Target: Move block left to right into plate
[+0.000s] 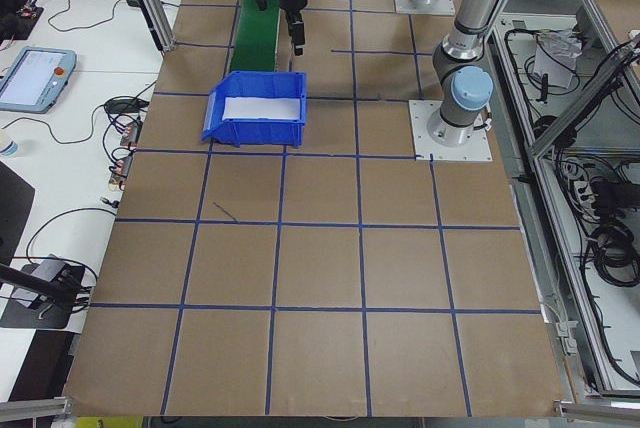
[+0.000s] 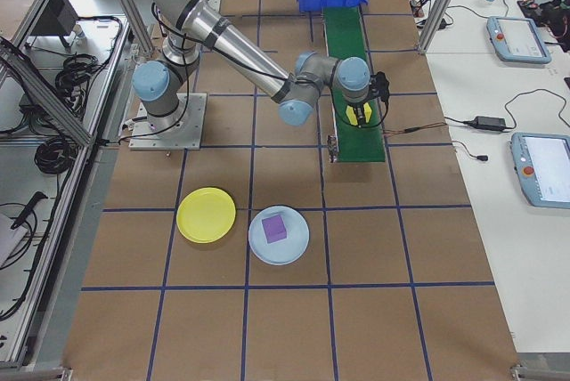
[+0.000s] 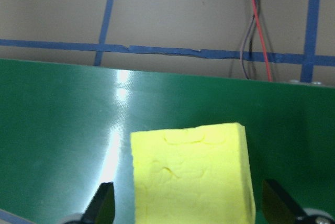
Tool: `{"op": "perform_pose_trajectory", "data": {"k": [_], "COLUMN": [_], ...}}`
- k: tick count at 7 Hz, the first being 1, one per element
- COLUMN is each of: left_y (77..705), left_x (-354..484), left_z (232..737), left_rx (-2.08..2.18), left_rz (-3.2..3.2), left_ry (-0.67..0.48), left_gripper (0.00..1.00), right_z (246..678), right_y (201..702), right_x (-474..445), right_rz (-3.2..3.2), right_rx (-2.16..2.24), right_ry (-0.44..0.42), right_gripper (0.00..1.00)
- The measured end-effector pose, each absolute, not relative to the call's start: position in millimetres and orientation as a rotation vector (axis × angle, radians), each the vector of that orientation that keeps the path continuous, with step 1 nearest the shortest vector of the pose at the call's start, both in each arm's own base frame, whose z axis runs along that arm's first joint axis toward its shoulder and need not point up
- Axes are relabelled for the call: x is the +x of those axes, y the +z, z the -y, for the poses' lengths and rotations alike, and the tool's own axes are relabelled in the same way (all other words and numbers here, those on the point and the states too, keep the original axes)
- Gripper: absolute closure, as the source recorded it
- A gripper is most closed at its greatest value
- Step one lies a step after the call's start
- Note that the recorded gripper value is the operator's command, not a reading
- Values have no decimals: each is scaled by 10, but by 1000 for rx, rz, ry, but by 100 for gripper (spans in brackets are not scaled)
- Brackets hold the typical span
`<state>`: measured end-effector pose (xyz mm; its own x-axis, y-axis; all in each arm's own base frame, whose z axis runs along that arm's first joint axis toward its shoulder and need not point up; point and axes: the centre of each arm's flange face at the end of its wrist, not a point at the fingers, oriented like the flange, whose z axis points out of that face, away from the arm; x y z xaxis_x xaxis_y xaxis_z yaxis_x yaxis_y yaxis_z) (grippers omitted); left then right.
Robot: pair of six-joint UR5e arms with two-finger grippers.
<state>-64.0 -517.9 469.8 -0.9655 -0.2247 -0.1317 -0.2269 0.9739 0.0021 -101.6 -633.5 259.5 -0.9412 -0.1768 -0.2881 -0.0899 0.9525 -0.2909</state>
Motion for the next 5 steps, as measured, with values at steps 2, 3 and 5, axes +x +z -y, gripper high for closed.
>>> {"op": "perform_pose_trajectory", "data": {"k": [2,3,5], "left_y": [4731,4744,4746], "left_x": [-630,-628,-622], "left_z": [5185,5184,5172], "left_rx": [-345,-345,-346], "left_rz": [-2990,-2989,-2988], "left_ry": [18,16,19], "left_gripper": [0,0,0], "right_z": [6351,6342,6250], "right_y": [2551,2565,2649], "right_x": [-1118,-1173,-1336], "right_rz": [-2897,-2953,-3065], "right_rx": [-209,-211,-204], "right_ry": [-398,-383,-333], "right_gripper": [38,39,39]}}
